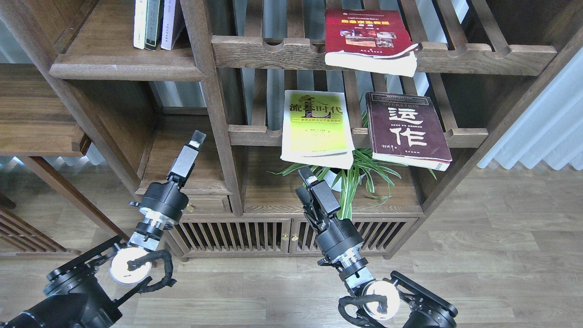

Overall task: Organize books on shelf
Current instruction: 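Raise the right gripper toward the yellow-green book on the middle shelf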

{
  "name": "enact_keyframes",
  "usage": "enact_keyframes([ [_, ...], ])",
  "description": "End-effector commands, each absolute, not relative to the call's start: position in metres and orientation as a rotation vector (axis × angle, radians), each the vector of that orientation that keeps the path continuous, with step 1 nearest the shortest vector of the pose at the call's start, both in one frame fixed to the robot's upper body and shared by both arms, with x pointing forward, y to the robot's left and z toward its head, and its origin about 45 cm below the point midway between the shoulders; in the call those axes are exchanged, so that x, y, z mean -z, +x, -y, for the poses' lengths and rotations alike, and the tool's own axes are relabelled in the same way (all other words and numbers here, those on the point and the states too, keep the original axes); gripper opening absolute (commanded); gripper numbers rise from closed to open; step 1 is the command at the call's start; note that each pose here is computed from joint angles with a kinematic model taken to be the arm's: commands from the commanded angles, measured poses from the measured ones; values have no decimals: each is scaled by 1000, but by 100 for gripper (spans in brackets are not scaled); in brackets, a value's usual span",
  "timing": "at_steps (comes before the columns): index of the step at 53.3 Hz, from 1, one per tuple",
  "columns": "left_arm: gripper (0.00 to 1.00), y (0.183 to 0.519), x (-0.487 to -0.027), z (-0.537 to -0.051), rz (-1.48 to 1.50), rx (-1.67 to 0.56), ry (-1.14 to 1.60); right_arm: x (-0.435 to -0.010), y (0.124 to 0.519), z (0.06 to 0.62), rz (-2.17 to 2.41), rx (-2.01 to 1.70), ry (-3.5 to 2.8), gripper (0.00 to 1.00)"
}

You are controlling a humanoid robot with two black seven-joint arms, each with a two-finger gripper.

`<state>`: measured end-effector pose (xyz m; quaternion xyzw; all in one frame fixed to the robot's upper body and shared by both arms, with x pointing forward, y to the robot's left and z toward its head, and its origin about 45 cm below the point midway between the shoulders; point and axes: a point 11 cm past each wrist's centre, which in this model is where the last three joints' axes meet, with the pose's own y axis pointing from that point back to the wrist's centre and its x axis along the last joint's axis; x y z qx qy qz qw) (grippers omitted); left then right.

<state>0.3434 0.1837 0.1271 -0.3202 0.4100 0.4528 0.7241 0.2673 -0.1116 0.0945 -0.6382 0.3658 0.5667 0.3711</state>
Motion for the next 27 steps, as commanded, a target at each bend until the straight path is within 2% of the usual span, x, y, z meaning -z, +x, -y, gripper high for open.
enact_keyframes([
  [1,99,342,-126,-180,-912,-996,-711,-94,267,111,-938,-1454,-1637,99],
  [27,100,343,-125,-179,-916,-1004,-722,-96,276,119,-959,-1434,-1572,99],
])
